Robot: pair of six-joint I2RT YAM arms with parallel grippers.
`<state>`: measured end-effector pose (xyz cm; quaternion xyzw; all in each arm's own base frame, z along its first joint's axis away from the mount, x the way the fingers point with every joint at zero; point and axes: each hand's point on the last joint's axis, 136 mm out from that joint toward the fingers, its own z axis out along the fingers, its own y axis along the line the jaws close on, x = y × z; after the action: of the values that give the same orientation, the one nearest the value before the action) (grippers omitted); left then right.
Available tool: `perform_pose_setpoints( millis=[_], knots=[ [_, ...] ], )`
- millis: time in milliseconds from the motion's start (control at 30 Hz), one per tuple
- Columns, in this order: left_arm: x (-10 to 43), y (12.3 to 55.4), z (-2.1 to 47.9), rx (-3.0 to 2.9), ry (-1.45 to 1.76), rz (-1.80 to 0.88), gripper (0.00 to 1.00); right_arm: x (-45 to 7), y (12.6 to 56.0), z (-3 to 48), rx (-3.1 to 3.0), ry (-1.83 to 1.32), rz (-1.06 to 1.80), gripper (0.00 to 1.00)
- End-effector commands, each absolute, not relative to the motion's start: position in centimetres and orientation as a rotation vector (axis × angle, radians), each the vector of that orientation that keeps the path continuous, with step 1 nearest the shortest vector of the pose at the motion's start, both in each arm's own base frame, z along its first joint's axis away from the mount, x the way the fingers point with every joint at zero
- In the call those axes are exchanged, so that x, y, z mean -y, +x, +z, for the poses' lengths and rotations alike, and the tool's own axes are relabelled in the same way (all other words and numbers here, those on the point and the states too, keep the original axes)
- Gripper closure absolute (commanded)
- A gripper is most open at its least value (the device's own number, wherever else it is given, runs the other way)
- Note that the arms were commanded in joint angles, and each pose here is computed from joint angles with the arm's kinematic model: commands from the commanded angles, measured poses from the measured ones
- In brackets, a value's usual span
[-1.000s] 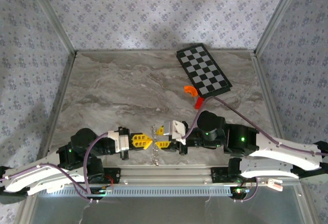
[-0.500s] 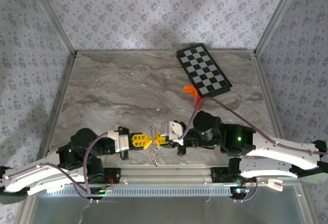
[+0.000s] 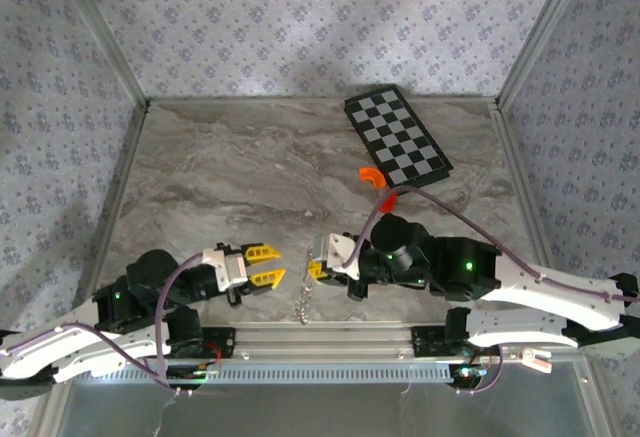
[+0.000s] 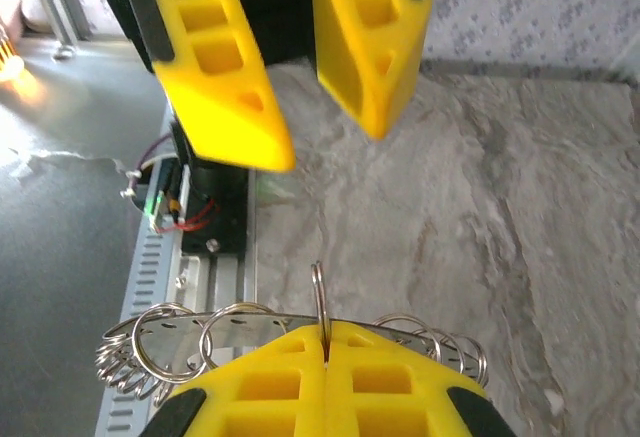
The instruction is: Put the keys on the keyring
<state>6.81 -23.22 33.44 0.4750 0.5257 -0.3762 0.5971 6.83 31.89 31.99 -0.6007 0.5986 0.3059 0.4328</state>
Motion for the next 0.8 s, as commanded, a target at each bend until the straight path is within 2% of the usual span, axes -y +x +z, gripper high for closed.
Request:
perform_pose_setpoints(
  millis=[0, 400, 767],
  knots=[
    [22.1, 8.3, 33.0, -1.325, 1.075, -0.778, 0.69, -30.5, 7.8, 32.5, -1.576, -1.518, 0.654, 1.00],
    [24.9, 7.7, 32.8, -1.325, 1.147, -0.842, 0.64, -29.9, 8.7, 31.0, -1.690, -1.647, 0.493, 1.00],
    [27.3, 7.9, 33.3, -1.259, 1.134, -0.886, 0.64, -30.9, 8.5, 31.8, -1.639, -1.637, 0.545, 1.00]
  ],
)
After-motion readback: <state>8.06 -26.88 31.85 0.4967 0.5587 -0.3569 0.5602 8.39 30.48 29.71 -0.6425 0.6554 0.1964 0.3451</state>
